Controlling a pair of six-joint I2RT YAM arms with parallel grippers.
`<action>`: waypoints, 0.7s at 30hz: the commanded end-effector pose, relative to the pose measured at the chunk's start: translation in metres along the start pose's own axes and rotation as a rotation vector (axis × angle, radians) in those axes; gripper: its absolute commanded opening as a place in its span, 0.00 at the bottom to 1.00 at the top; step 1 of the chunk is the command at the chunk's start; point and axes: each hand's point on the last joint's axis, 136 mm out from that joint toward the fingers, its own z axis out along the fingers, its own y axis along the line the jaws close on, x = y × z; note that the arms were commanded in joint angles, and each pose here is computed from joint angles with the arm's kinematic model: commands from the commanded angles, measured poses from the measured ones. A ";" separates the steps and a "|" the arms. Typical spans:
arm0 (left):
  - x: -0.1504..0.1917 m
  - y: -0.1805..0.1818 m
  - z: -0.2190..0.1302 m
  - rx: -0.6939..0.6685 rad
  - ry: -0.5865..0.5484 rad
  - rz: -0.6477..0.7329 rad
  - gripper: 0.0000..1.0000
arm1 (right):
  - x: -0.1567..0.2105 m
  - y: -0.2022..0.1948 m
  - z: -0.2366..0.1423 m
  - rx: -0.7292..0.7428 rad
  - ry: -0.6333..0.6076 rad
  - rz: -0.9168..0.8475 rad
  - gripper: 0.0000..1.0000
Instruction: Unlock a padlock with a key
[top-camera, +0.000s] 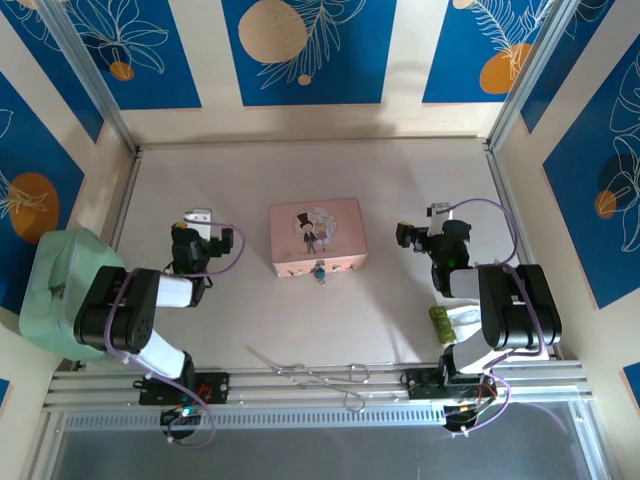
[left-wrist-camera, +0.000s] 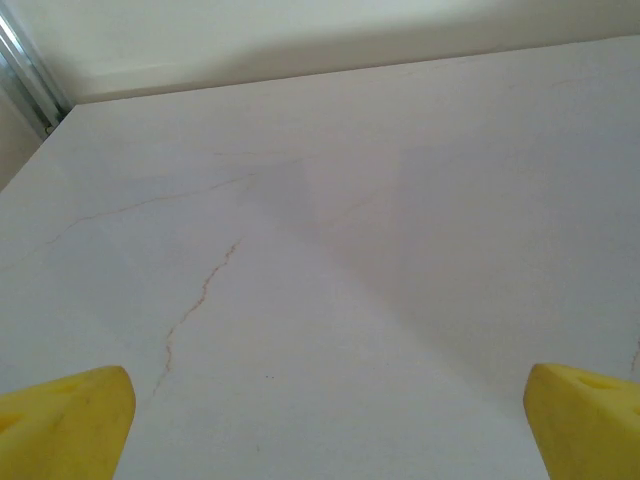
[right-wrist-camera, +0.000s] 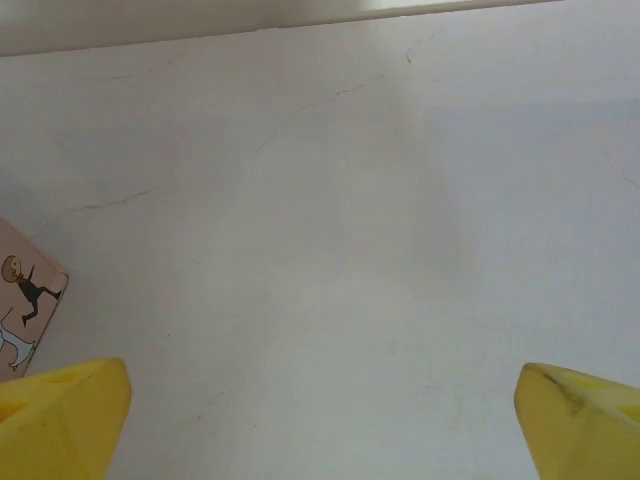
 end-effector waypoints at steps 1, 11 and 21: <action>0.003 0.004 0.000 -0.017 0.002 -0.004 0.99 | -0.011 0.003 0.000 -0.021 -0.035 -0.005 0.99; 0.003 0.004 -0.002 -0.010 -0.002 -0.010 0.99 | -0.012 0.003 0.000 -0.023 -0.036 -0.004 0.99; 0.003 0.004 -0.001 -0.010 -0.001 -0.009 0.99 | -0.012 0.003 0.000 -0.022 -0.036 -0.004 0.99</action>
